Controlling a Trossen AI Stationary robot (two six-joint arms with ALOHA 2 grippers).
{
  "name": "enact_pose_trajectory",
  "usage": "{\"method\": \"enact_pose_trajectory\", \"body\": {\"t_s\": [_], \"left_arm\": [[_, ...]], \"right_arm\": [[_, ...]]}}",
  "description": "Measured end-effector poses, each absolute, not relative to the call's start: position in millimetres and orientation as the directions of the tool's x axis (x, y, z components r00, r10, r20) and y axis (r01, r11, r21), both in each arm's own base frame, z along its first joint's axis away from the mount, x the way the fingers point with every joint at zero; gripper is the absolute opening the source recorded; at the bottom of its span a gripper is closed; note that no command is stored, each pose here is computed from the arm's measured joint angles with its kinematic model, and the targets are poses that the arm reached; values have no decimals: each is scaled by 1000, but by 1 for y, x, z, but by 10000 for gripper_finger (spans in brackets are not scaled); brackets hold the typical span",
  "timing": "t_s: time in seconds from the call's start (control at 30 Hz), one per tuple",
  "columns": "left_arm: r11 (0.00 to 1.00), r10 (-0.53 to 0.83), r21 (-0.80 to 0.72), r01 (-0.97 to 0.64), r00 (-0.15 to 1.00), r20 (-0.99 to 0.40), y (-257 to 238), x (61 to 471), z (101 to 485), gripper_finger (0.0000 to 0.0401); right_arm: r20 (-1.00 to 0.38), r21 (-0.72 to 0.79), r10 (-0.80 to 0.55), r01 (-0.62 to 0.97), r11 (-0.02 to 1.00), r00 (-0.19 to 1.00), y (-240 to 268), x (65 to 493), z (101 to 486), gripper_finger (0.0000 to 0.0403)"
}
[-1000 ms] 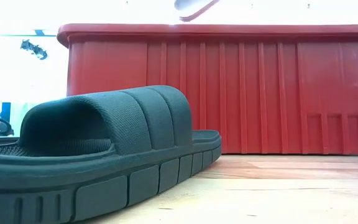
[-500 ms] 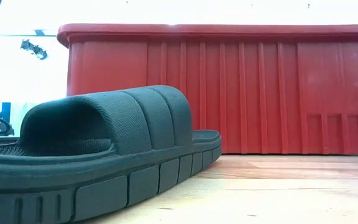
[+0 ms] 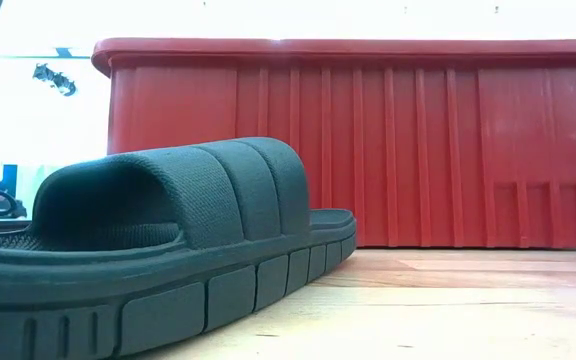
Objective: Pick and place slides into bin
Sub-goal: Put the other pink pair slides into the bin
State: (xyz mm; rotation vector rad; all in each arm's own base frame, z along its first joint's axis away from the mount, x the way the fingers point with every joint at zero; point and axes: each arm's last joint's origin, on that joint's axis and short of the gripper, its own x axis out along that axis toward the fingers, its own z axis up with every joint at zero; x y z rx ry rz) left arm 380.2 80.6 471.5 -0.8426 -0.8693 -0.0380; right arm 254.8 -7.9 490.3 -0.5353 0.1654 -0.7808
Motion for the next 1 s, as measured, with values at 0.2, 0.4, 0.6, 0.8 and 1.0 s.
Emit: {"method": "enact_pose_trajectory", "body": {"t_s": [0.2, 0.4, 0.6, 0.8, 1.0], "left_arm": [[683, 304, -650, 333, 681, 667, 82, 381, 470, 13], [684, 301, -653, 325, 690, 658, 84, 382, 469, 13], [690, 244, -634, 348, 713, 657, 80, 384, 468, 13], [689, 215, -625, 366, 721, 658, 75, 385, 469, 13], [688, 207, -625, 368, 726, 656, 71, 386, 468, 13]], "right_arm": [[93, -453, -697, 653, 607, 711, -1, 229, 505, 154], [169, -333, -633, 649, 684, 755, -1, 196, 522, 154], [295, -188, -504, 566, 802, 812, -11, 173, 538, 154], [299, -119, -487, 539, 834, 820, -20, 178, 536, 154], [289, -131, -475, 526, 840, 831, -23, 191, 533, 154]]}}
